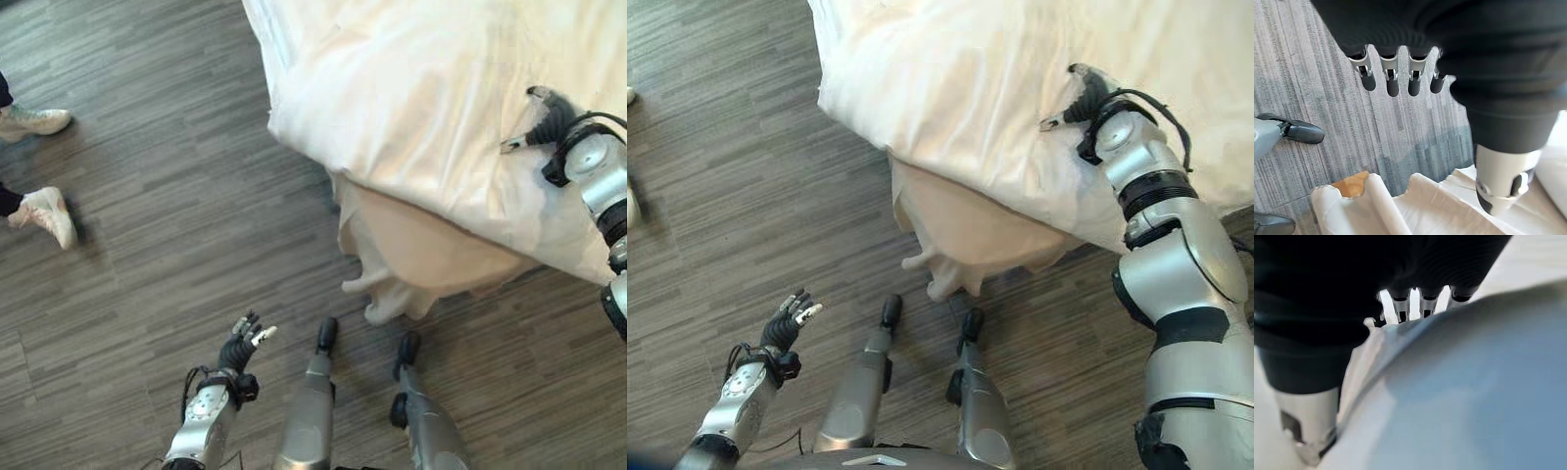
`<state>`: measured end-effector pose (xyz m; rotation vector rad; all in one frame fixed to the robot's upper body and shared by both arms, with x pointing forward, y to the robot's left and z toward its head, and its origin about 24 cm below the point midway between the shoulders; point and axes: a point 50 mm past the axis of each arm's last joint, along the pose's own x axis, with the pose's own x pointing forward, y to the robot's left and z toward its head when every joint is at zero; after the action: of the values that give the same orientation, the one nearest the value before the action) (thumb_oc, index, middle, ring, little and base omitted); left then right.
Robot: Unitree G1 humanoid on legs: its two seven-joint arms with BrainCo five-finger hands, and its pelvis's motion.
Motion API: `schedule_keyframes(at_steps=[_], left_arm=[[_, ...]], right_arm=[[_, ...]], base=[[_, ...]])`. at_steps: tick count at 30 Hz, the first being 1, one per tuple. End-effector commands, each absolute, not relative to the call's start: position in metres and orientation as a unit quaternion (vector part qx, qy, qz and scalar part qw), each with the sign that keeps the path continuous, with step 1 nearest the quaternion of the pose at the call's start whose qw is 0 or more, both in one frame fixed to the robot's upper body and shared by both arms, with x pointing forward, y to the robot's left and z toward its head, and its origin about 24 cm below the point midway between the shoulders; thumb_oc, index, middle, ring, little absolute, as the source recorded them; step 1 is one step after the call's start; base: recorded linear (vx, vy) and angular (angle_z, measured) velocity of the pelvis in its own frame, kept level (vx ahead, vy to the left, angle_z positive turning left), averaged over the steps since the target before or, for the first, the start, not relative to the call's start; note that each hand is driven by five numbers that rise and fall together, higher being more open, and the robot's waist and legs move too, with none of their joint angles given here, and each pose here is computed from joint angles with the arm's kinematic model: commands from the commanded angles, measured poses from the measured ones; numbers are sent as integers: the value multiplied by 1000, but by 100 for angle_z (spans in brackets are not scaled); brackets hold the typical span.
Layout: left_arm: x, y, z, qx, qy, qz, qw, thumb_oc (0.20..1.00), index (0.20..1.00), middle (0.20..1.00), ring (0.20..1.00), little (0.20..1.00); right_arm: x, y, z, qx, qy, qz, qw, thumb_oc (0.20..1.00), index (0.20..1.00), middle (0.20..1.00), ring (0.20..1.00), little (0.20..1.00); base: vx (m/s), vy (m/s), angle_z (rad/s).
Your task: Making the bed.
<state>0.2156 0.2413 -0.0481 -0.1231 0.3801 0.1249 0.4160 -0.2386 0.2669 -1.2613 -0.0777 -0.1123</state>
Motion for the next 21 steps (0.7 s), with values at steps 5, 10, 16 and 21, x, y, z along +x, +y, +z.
schedule_keyframes(at_steps=[5, 10, 16, 21], left_arm=[[230, 247, -29, -37, 141, 61, 987, 1000, 1000, 1000, 1000, 1000], [238, 239, -25, -53, 128, 68, 988, 1000, 1000, 1000, 1000, 1000], [239, 229, -34, -62, 141, 79, 985, 1000, 1000, 1000, 1000, 1000], [238, 221, -41, -71, 153, 90, 982, 1000, 1000, 1000, 1000, 1000]], right_arm=[[423, -175, 296, -693, -109, 3, 712, 1000, 1000, 1000, 1000, 1000], [428, -171, 245, -651, -61, 32, 756, 1000, 1000, 1000, 1000, 1000], [412, -154, 119, -613, 54, 111, 780, 200, 200, 200, 200, 200], [359, -137, 7, -565, 158, 178, 790, 200, 200, 200, 200, 200]], base=[[-37, -31, 0], [-19, -17, 0], [18, 5, -1], [45, 43, 3]])
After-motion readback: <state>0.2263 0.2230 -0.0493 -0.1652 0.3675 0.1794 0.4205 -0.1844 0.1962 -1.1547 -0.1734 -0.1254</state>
